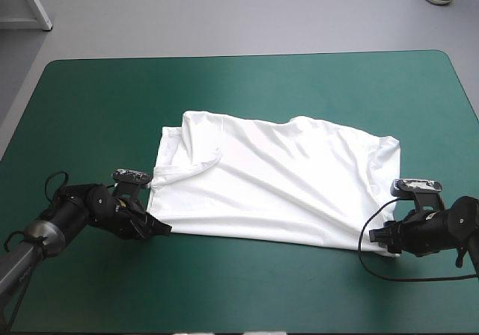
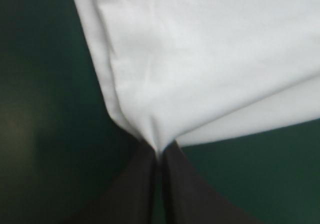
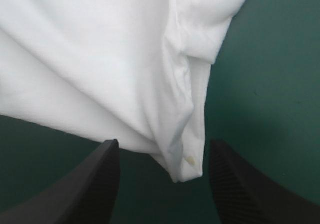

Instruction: Fold the cloth

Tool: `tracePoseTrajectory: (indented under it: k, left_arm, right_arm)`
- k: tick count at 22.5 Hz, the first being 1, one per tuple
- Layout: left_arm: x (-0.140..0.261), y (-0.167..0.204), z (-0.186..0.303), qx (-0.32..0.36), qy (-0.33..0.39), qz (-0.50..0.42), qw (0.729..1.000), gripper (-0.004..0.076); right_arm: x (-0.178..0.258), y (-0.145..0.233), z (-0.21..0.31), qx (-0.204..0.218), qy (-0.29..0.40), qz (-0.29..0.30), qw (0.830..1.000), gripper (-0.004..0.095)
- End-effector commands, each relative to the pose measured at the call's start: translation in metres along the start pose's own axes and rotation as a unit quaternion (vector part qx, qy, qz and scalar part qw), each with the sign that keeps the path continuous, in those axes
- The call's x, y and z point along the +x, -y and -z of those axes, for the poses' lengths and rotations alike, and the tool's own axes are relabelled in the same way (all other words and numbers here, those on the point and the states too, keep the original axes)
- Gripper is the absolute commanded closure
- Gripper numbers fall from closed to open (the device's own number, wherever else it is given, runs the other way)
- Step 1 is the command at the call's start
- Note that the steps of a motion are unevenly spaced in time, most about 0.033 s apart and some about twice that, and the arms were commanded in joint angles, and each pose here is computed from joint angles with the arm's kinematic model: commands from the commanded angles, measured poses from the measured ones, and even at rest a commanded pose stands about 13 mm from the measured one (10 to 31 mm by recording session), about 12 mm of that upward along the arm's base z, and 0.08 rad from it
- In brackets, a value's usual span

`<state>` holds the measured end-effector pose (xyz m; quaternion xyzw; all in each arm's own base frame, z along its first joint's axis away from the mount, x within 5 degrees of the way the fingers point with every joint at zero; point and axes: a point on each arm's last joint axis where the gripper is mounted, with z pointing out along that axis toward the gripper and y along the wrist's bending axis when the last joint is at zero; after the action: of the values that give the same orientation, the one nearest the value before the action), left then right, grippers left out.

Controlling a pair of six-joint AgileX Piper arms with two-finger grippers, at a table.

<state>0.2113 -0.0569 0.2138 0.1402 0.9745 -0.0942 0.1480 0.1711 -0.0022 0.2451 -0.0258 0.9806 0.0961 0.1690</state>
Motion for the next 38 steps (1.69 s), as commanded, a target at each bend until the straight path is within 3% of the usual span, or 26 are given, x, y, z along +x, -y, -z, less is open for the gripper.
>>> tracePoseTrajectory:
  k: [1, 4, 14, 16, 18, 26, 33, 38]
  left_arm:
    - [-0.007, 0.002, 0.009, 0.002, 0.029, 0.0, 1.0, 0.0705]
    - [-0.007, 0.002, 0.009, 0.002, 0.027, 0.0, 1.0, 0.0705]
    - [-0.007, 0.002, 0.009, 0.002, 0.027, 0.0, 1.0, 0.0705]
    - [-0.007, 0.002, 0.009, 0.002, 0.027, -0.001, 1.0, 0.0705]
    - [-0.007, 0.001, 0.009, -0.004, 0.025, -0.007, 1.0, 0.0705]
    - [-0.003, -0.004, 0.034, -0.061, 0.047, -0.031, 0.997, 0.0705]
    - [0.009, 0.005, 0.075, -0.054, 0.04, -0.047, 0.997, 0.0705]
    - [-0.02, 0.007, 0.127, -0.095, 0.142, -0.077, 0.982, 0.0705]
  right_arm:
    - [-0.006, 0.002, 0.004, 0.008, 0.015, 0.005, 1.0, 0.0386]
    - [-0.008, 0.003, -0.001, 0.004, 0.006, -0.002, 1.0, 0.0389]
    - [-0.015, 0.013, -0.037, -0.012, -0.075, -0.021, 0.997, 0.0578]
    - [-0.015, 0.014, -0.042, -0.012, -0.086, -0.023, 0.996, 0.0698]
    - [-0.015, 0.015, -0.043, -0.01, -0.087, -0.015, 0.996, 0.0928]
    - [-0.011, 0.009, -0.017, 0.003, -0.035, -0.002, 0.999, 0.0911]
    - [0.013, -0.01, 0.028, -0.003, 0.018, 0.018, 1.0, 0.0912]
    - [0.003, -0.019, 0.076, 0.022, 0.129, 0.038, 0.991, 0.0912]
